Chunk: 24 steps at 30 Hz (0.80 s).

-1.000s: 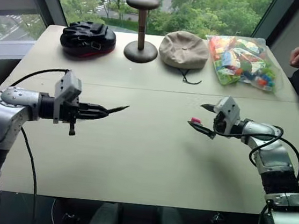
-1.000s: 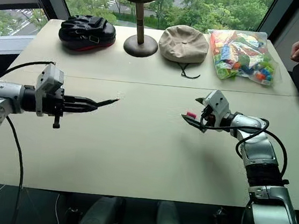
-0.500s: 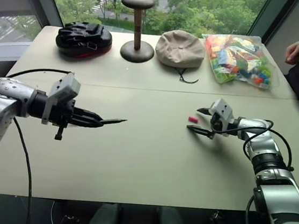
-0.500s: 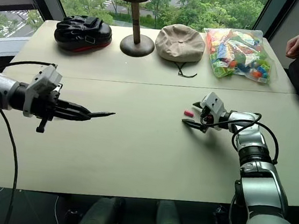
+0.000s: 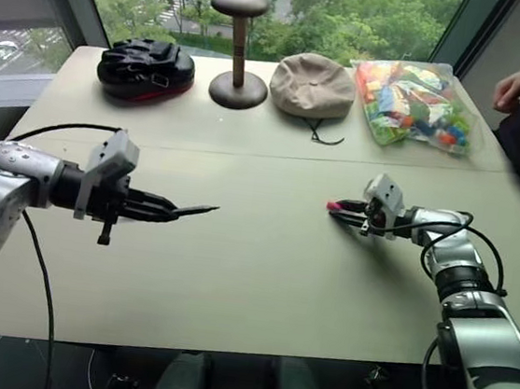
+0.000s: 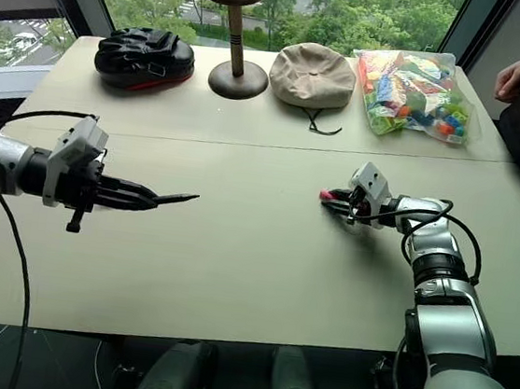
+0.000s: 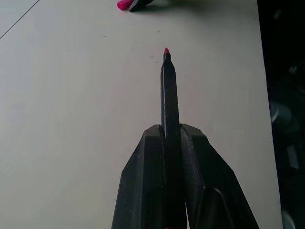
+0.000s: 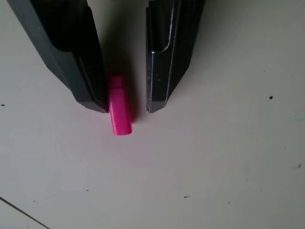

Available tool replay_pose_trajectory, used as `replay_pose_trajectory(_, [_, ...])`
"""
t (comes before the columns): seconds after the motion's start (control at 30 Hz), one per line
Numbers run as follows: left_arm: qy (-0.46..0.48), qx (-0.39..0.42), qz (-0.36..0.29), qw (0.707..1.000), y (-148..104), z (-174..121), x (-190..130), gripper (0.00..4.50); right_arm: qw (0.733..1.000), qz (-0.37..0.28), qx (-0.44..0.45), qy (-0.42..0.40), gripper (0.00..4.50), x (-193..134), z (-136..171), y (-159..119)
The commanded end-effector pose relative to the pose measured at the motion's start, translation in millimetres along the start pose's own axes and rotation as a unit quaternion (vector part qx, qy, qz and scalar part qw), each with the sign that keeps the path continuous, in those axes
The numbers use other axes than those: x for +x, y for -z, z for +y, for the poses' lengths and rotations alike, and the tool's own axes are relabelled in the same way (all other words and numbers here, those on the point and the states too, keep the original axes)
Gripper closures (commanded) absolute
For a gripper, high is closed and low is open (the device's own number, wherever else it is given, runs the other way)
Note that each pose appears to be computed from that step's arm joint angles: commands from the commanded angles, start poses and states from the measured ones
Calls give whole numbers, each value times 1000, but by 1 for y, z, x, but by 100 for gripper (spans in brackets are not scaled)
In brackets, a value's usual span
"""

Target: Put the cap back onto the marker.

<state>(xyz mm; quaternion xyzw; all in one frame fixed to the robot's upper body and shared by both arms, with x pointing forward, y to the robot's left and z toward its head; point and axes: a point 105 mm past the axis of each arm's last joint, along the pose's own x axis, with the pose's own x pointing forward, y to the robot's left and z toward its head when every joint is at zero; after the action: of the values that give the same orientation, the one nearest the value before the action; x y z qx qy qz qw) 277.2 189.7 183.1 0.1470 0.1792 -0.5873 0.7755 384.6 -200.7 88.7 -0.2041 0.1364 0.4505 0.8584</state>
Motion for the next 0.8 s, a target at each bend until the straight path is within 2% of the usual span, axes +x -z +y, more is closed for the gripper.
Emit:
replay_pose_trajectory(0.03, [-18, 19, -21, 999, -12, 1, -8, 450, 1000, 16, 0, 1, 446, -1, 0, 6])
replay_pose_trajectory(0.23, [-25, 19, -19, 999, -10, 1, -11, 450, 1000, 19, -14, 10, 446, -4, -4, 3])
replay_pose_trajectory(0.37, [-47, 46, -10, 998, -11, 15, -13, 450, 997, 8, -70, -15, 446, -9, -8, -27])
replay_pose_trajectory(0.57, [-43, 103, 19, 994, -6, 37, 1, 450, 984, -7, -148, -94, 446, -14, 12, -75])
replay_pose_trajectory(0.8, [-15, 142, 3, 990, -13, 54, 37, 450, 978, -28, -162, -131, 446, -3, 43, -91])
